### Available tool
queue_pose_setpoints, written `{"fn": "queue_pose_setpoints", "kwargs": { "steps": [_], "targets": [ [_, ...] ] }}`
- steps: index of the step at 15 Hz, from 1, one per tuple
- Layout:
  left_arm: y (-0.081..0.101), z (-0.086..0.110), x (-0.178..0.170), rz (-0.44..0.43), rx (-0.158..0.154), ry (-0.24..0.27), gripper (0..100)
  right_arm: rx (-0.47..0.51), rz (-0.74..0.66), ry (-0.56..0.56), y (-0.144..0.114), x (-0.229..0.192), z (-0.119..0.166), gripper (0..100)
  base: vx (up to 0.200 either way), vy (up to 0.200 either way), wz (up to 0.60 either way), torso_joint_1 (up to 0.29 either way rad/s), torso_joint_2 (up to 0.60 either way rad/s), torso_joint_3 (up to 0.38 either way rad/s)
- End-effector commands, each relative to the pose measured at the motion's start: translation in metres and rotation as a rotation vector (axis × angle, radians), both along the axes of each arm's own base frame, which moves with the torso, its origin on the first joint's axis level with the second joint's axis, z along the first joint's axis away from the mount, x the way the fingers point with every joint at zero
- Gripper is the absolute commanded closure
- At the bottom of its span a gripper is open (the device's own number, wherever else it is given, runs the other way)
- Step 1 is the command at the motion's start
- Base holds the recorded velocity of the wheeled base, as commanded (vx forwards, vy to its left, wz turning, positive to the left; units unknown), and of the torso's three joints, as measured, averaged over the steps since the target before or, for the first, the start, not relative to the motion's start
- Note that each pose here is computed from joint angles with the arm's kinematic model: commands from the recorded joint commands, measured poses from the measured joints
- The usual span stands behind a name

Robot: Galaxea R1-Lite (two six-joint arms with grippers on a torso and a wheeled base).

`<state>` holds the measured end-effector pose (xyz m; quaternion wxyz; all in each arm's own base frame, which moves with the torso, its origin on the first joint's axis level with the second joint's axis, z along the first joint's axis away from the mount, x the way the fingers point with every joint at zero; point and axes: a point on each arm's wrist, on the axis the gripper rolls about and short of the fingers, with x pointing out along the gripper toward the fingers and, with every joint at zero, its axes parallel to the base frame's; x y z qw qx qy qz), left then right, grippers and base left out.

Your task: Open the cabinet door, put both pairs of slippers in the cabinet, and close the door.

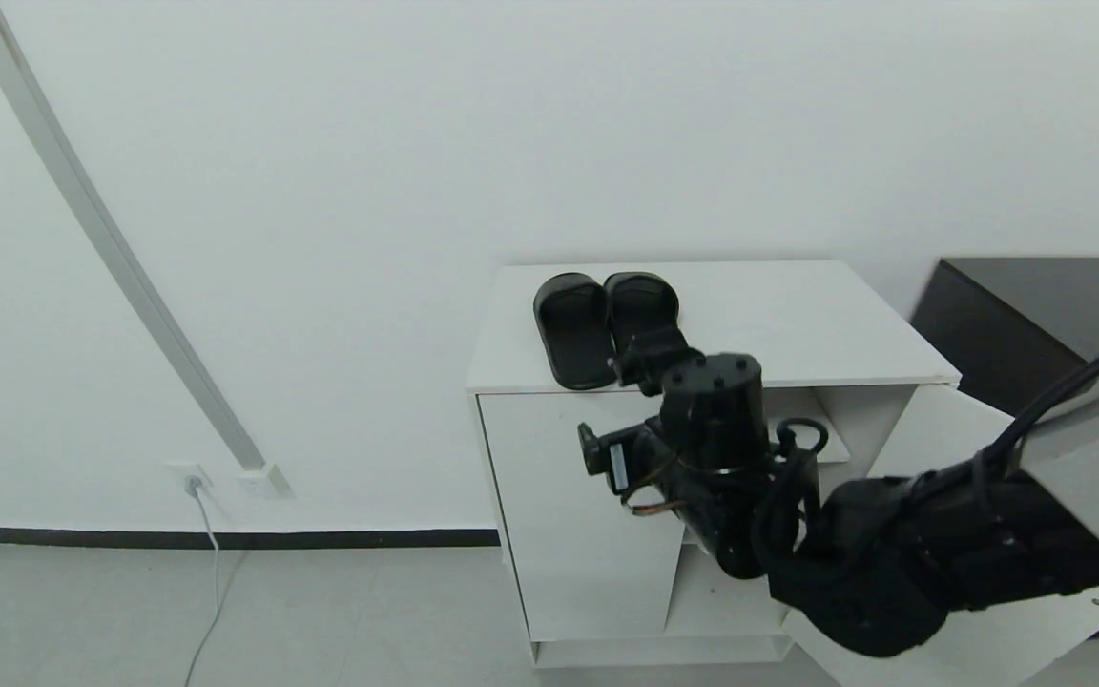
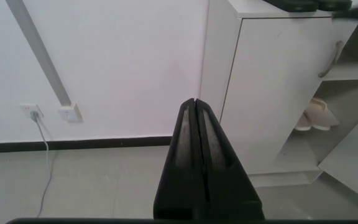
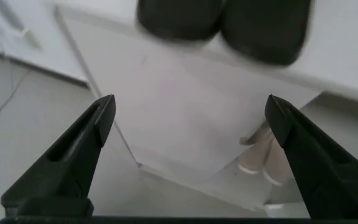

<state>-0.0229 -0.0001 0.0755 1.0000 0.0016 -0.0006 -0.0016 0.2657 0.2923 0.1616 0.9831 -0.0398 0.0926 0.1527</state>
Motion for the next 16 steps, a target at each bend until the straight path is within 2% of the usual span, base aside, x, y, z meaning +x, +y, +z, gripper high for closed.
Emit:
{"fn": "queue_pose_setpoints", "kwargs": {
  "steps": [1, 4, 11, 15, 16],
  "targets": [
    [0.0, 0.0, 0.0, -0.001, 0.001, 0.001, 100, 0.133, -0.112, -0.044, 0.005, 0.005, 0.058, 0, 0.0, 0.0, 0.0, 0.0, 0.0, 0.0],
    [0.0, 0.0, 0.0, -0.001, 0.001, 0.001, 100, 0.119, -0.113, -0.034, 0.009, 0.007, 0.051, 0, 0.0, 0.0, 0.0, 0.0, 0.0, 0.0],
    [0.0, 0.0, 0.0, -0.001, 0.001, 0.003, 100, 0.096, -0.116, -0.013, 0.012, 0.01, 0.038, 0, 0.2, 0.0, 0.0, 0.007, 0.0, 0.002],
    [0.0, 0.0, 0.0, -0.001, 0.0, 0.001, 100, 0.082, -0.118, -0.002, 0.018, 0.016, 0.017, 0, 0.2, 0.0, 0.0, 0.006, 0.0, 0.004],
    [0.0, 0.0, 0.0, 0.0, 0.0, 0.001, 100, 0.077, -0.119, -0.003, 0.02, 0.018, 0.012, 0, 0.0, 0.0, 0.0, 0.0, 0.0, 0.0]
  ]
}}
